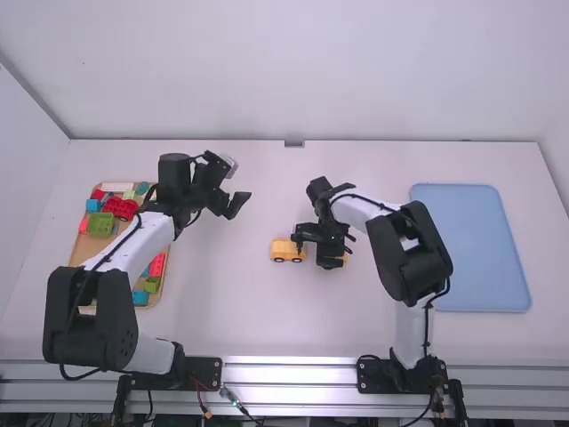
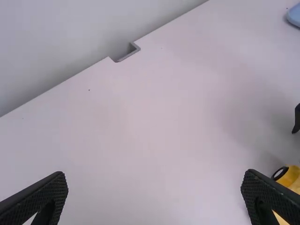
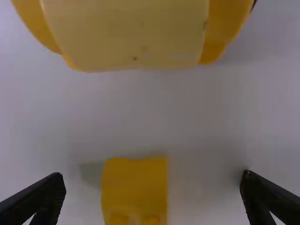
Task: Assemble lego blocks to make yellow taxi
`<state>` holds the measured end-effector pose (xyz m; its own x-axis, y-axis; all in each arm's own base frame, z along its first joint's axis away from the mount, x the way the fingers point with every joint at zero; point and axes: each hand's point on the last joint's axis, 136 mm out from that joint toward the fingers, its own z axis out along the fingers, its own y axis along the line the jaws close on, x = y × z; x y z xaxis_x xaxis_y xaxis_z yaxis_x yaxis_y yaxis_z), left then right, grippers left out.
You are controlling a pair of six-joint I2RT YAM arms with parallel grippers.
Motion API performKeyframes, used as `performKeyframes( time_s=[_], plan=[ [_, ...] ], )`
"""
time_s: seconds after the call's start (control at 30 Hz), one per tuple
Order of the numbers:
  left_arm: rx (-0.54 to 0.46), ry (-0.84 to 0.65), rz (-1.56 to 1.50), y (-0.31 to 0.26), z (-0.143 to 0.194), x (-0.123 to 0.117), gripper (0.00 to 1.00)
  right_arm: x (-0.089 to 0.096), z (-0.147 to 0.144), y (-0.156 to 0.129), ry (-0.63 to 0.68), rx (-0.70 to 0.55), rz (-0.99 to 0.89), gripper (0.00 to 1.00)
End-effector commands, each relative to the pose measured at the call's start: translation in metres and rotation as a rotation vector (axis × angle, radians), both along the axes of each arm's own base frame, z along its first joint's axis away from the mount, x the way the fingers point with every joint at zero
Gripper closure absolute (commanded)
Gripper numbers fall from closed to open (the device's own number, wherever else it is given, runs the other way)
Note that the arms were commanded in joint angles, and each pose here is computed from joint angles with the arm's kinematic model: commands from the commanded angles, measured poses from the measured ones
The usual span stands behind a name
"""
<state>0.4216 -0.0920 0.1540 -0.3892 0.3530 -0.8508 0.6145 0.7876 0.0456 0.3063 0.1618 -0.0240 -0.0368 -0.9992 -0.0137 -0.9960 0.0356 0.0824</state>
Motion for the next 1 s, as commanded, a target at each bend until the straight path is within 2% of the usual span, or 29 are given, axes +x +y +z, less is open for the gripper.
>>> performKeyframes(
  time_s=[0.0, 0.13, 0.27, 0.43, 0.47, 0.57, 0.73, 0.97],
  plan=[
    [-0.005, -0.039, -0.012, -0.001, 0.015, 0.002, 0.01, 0.012, 0.012, 0.011, -0.015, 0.042, -0.008, 0.01],
    [-0.008, -0.038, -0.014, -0.001, 0.015, 0.001, 0.01, 0.019, 0.057, 0.028, -0.023, 0.179, -0.028, 0.01],
    [0.021, -0.019, -0.039, -0.001, 0.008, -0.004, 0.01, 0.027, 0.096, 0.027, -0.099, 0.337, -0.073, 0.02],
    [0.051, -0.049, -0.197, -0.016, 0.005, -0.020, 0.01, 0.024, 0.116, 0.013, -0.173, 0.475, -0.124, 0.01],
    [0.045, -0.081, -0.312, -0.028, 0.007, -0.032, 0.01, 0.018, 0.122, 0.007, -0.205, 0.560, -0.145, 0.01],
    [0.030, -0.113, -0.409, -0.039, 0.009, -0.042, 0.01, 0.014, 0.122, 0.001, -0.240, 0.639, -0.161, 0.01],
    [-0.014, -0.135, -0.591, -0.070, -0.004, -0.059, 0.01, 0.013, 0.093, -0.017, -0.374, 0.764, -0.182, 0.01],
    [-0.080, -0.119, -0.738, -0.095, -0.036, -0.070, 0.01, 0.004, 0.068, -0.023, -0.472, 0.801, -0.163, 0.01]
  ],
)
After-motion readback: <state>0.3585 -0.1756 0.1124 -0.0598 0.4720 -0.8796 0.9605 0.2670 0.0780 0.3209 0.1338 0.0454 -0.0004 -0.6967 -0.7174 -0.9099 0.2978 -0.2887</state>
